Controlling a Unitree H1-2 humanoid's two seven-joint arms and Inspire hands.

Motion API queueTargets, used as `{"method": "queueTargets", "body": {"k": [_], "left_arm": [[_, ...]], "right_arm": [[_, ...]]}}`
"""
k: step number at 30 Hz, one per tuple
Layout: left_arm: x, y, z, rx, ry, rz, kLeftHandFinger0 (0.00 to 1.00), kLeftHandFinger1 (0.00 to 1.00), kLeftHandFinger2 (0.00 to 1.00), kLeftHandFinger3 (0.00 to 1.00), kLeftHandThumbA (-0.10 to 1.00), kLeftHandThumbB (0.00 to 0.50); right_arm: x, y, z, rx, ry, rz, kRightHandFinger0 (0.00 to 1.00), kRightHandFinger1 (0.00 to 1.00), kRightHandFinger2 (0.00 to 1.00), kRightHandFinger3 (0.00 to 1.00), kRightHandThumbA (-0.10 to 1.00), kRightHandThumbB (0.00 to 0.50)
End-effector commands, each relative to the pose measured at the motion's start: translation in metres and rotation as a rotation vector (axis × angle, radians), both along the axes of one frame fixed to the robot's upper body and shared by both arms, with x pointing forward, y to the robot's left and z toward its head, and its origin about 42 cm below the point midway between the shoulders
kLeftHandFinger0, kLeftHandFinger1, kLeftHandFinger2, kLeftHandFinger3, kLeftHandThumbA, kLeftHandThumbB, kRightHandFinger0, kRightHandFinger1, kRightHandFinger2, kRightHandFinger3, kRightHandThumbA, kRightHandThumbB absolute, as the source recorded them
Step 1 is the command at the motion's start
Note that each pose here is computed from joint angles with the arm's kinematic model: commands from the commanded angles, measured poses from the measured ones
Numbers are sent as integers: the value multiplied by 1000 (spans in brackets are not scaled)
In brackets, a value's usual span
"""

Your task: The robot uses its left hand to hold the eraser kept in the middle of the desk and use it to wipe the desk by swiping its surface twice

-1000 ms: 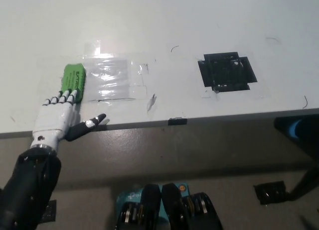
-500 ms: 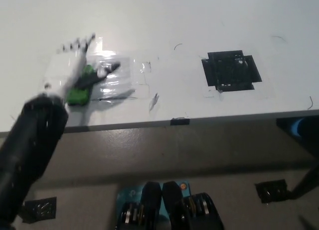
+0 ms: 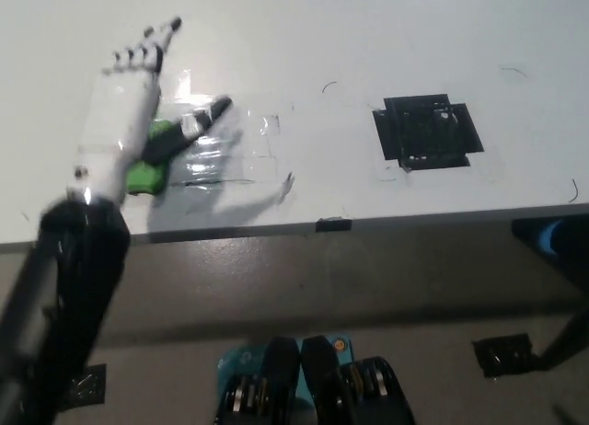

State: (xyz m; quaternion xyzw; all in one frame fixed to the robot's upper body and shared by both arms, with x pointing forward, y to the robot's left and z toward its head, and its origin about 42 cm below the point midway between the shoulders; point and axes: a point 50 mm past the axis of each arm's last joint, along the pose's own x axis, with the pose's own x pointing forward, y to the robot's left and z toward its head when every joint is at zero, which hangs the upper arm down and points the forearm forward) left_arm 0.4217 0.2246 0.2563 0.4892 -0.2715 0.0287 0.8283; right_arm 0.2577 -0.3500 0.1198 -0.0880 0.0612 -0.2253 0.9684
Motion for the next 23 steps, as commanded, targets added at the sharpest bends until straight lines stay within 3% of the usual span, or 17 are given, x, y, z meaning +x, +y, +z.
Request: {"method": "queueTargets", "body": {"k": [1,2,3,9,10,11,12,13,15,18,22,23], "left_arm": [[-105,-15,5,-361,-95,-81,1000,1000,1000,1000,1000,417],[-106,-16,5,-365,-91,-82,1000,1000,1000,1000,1000,419],[-112,-16,-2,-374,-85,-94,1000,1000,1000,1000,1000,386],[-141,-19,-50,-492,31,-116,1000,1000,1000,1000,1000,366],[-149,-20,-79,-539,113,-114,1000,1000,1000,1000,1000,366],[-149,-19,-80,-543,116,-115,1000,1000,1000,1000,1000,366],[-146,-15,-95,-635,167,-134,1000,1000,1000,1000,1000,315],[-145,-14,-103,-689,199,-134,1000,1000,1000,1000,1000,301],[-141,-2,-124,-801,305,-105,1000,1000,1000,1000,1000,256],[-143,18,-156,-960,387,4,1000,1000,1000,1000,1000,192],[-157,32,-181,-1016,427,74,1000,1000,1000,1000,1000,191],[-159,34,-192,-1051,484,126,1000,1000,1000,1000,1000,218]], "right_arm": [[1,-7,18,-18,-52,14,945,916,810,842,1000,54],[1,-7,18,-17,-53,12,949,916,809,843,1000,52],[1,-7,18,-18,-52,11,950,916,809,842,1000,59],[7,-6,19,-25,-59,22,943,914,825,862,1000,56],[10,-4,21,-19,-63,11,915,894,803,836,1000,130],[10,-4,21,-18,-64,11,912,892,801,834,1000,132],[15,-2,22,-13,-69,15,906,889,800,831,1000,150],[16,-1,22,-12,-70,16,905,888,799,829,1000,150],[20,4,20,5,-76,20,906,895,800,835,1000,159],[16,8,12,23,-65,21,914,908,810,872,1000,117],[2,11,0,35,-45,12,958,942,856,884,1000,99],[1,10,-2,36,-61,-5,943,923,843,864,1000,95]]}}
